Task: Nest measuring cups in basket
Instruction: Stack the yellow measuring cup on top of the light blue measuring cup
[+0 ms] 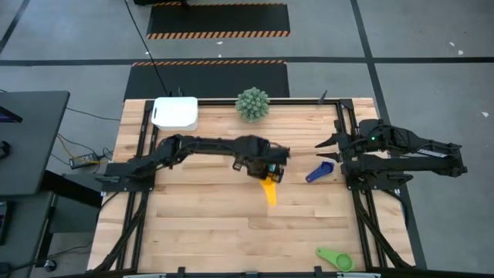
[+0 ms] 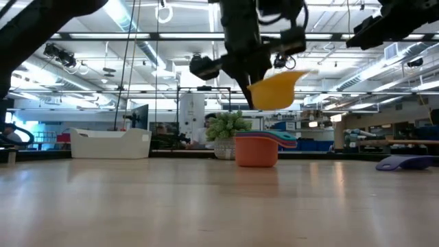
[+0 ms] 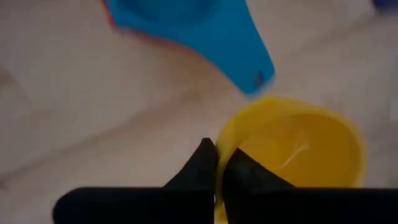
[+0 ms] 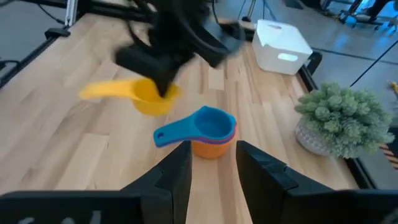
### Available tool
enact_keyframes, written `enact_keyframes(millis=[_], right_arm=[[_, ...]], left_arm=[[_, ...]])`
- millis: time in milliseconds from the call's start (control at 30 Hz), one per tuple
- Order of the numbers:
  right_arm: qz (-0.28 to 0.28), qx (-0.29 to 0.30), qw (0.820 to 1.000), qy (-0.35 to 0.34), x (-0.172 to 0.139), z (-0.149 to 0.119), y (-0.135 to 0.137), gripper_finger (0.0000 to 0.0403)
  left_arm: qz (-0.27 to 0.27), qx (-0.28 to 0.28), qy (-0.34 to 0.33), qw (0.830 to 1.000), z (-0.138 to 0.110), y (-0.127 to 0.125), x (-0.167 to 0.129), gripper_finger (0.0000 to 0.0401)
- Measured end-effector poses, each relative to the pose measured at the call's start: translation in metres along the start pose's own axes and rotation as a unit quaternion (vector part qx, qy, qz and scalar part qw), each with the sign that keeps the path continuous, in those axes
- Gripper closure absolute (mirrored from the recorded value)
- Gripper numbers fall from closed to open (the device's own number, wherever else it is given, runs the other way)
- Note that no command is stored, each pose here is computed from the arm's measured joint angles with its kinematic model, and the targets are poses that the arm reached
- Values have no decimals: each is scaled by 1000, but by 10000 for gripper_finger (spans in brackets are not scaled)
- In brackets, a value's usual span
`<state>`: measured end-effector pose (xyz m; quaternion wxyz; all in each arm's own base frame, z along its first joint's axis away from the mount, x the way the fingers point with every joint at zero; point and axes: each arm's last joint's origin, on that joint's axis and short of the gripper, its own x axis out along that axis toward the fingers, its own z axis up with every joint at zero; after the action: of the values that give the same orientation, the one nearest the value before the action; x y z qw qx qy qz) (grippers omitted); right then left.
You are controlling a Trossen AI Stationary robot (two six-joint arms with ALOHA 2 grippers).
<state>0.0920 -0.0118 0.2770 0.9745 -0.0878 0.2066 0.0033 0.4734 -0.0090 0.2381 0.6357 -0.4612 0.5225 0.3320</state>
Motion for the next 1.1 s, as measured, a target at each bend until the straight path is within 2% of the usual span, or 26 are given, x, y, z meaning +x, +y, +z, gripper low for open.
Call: enact_keyframes(millis=[233,367,467,800,933,1100], right_arm=[[-20,0,1000,-2,-2,3,-2,271],[-22,0,1000,-2,-2,3,-2,271],[-24,0,1000,-1,-2,3,-2,271],[-26,0,1000,-1,-2,3,-2,271],[-26,0,1000,-1,-2,3,-2,271],[-26,0,1000,-1,-2,3,-2,271]], left_arm=[[13,-44,-41,998,57,23,0,391],[19,-57,-53,997,76,33,-1,391],[16,-38,-44,998,79,35,-1,391],[16,-30,-45,998,74,32,-1,390],[20,-51,-57,997,76,33,-1,385],[21,-67,-55,996,76,32,4,361]])
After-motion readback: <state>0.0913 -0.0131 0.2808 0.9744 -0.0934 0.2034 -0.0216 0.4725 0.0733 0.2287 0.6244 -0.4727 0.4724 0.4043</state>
